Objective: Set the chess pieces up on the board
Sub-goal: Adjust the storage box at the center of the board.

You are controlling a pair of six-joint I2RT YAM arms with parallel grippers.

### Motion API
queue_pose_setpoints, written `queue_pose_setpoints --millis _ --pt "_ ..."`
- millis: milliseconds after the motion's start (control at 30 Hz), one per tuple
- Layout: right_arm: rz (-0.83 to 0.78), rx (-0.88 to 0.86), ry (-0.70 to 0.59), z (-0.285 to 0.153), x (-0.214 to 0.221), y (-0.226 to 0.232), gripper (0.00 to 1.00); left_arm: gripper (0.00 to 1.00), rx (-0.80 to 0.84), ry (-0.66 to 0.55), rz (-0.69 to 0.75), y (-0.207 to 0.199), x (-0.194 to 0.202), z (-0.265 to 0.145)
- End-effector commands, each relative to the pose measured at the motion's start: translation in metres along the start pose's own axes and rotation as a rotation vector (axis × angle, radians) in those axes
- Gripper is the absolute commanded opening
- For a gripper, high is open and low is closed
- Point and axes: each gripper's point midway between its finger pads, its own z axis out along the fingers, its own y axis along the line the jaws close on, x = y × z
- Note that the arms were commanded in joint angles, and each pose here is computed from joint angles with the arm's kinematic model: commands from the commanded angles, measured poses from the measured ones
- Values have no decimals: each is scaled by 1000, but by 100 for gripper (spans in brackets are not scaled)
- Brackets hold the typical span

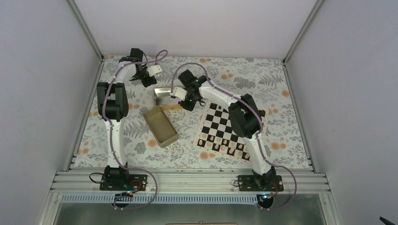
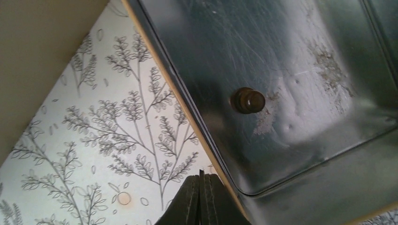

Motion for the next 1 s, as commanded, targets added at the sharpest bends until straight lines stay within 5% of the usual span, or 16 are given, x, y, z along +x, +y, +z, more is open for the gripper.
queue_pose_setpoints --millis 0,967 --pt "42 69 -3 -3 -8 -16 4 2 100 -22 9 -16 1 7" --pt "191 201 -37 5 -13 -100 4 2 219 -9 74 -90 3 -13"
